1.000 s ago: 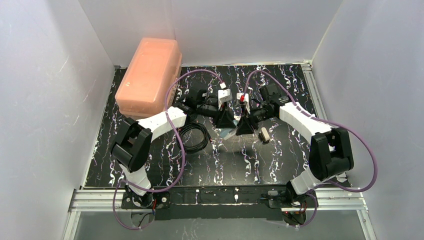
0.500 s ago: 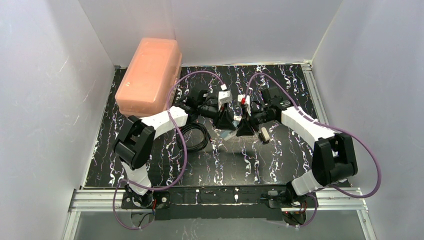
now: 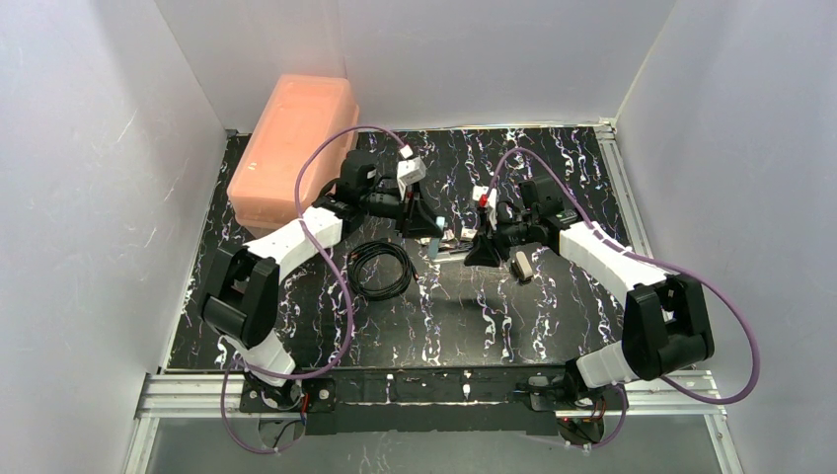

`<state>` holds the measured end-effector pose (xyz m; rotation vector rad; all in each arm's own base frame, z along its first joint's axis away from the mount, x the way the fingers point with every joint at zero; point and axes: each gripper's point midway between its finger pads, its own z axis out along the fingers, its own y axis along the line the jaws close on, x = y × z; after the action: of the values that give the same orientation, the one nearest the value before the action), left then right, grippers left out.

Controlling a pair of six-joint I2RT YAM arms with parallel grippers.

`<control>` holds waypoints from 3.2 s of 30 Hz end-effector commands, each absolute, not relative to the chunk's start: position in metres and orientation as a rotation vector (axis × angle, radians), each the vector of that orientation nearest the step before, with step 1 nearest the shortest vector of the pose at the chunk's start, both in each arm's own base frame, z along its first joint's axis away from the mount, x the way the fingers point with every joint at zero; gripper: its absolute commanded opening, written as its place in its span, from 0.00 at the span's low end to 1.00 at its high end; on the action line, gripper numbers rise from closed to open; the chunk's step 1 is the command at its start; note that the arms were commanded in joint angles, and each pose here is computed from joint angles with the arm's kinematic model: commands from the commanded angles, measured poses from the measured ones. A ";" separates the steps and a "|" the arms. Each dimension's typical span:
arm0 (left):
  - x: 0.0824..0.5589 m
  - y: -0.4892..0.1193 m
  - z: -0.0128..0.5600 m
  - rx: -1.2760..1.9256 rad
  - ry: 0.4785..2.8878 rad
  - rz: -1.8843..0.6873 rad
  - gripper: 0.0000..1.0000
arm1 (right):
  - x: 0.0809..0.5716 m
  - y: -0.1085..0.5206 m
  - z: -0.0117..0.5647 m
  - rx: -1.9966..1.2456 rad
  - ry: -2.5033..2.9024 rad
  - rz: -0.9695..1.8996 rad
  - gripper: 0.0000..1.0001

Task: Load the staples into the stapler
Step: Open the stapler at the center of the board, then place the stapler at the center of the board.

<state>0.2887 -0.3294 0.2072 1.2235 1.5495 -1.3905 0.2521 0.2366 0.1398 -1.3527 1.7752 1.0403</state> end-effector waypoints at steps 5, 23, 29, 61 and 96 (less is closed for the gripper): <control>0.302 -0.301 0.245 1.064 1.535 -1.371 0.00 | 0.256 0.227 0.137 -1.344 1.770 0.937 0.01; 0.325 -0.256 0.261 0.861 1.527 -1.350 0.00 | 0.273 0.228 0.158 -1.215 1.741 0.971 0.01; 0.326 -0.248 0.257 0.840 1.531 -1.350 0.00 | 0.274 0.226 0.160 -1.200 1.737 0.975 0.01; 0.260 -0.276 0.161 1.176 1.513 -1.284 0.00 | 0.253 0.193 0.064 -1.578 1.750 0.743 0.01; 0.222 -0.324 0.096 1.404 1.506 -1.192 0.00 | 0.238 0.153 -0.003 -1.824 1.955 0.582 0.32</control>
<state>0.2321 -0.3193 0.0926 1.3837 1.5128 -1.1246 0.2308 0.1813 0.0199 -1.7660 1.8022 0.7569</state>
